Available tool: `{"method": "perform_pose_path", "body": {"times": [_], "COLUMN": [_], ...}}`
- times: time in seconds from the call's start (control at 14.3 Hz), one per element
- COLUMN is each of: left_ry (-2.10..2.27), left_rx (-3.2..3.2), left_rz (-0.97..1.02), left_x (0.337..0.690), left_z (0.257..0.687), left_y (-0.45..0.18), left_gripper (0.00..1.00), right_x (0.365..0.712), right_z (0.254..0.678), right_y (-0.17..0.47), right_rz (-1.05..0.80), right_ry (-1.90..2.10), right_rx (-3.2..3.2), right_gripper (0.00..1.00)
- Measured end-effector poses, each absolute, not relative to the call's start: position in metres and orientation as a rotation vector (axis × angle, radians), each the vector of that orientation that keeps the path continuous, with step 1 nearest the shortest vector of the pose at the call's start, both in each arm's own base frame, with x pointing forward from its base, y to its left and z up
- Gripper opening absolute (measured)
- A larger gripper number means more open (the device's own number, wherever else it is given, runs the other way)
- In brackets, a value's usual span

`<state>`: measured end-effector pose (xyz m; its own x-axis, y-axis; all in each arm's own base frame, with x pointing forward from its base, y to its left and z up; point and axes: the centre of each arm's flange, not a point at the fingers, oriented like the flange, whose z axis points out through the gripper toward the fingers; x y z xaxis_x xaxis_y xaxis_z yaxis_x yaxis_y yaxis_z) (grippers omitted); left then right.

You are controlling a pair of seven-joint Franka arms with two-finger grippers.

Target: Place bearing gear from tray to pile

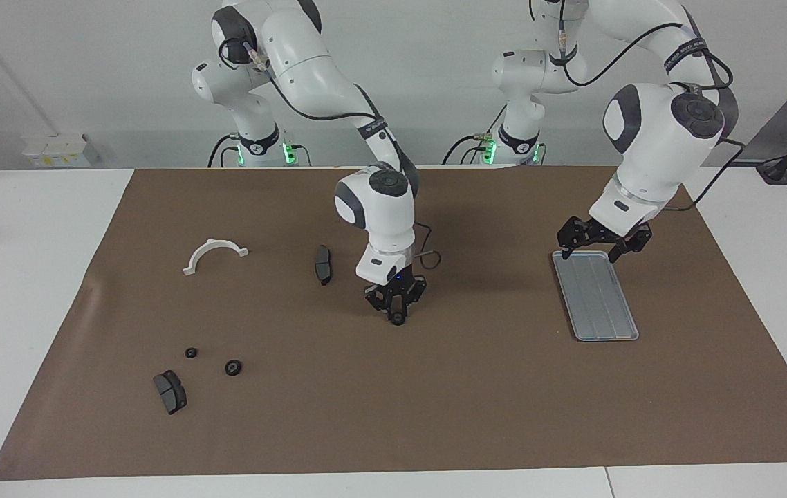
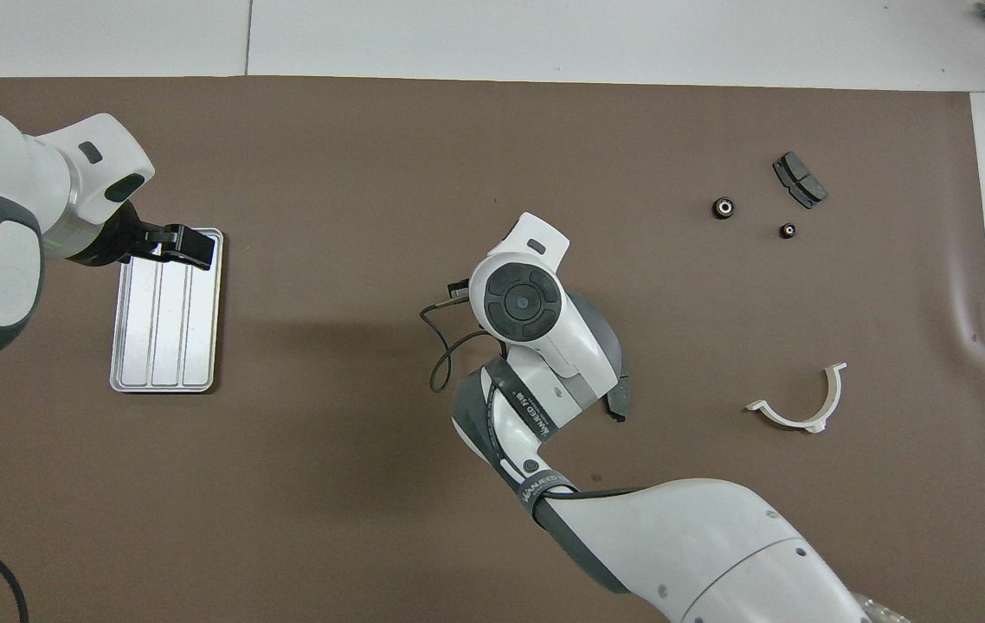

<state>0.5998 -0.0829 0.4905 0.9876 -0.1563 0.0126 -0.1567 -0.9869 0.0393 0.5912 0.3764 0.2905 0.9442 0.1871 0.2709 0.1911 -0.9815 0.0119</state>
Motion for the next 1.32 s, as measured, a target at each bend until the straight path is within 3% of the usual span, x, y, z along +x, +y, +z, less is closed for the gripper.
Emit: {"method": "perform_pose_path", "body": {"times": [0.35, 0.77, 1.32], "left_ry": [-0.246, -0.25, -0.253], "left_rx": [3.091, 3.091, 3.091], "left_rz": [0.014, 0.009, 0.007], "left_x": [0.6, 0.599, 0.599], "left_z": [0.49, 0.489, 0.488], "left_y": [-0.084, -0.085, -0.086], "left_gripper": [1.0, 1.0, 1.0], "right_x": [0.619, 0.654, 0.663], "right_z": [0.317, 0.386, 0.358], "right_y": [0.324, 0.181, -0.002], "right_rz": [-0.395, -0.282, -0.113], "right_ry": [-0.217, -0.21, -0.106], "right_rx": [-3.129, -3.198, -3.224], "right_gripper": [0.34, 0.34, 0.34]}}
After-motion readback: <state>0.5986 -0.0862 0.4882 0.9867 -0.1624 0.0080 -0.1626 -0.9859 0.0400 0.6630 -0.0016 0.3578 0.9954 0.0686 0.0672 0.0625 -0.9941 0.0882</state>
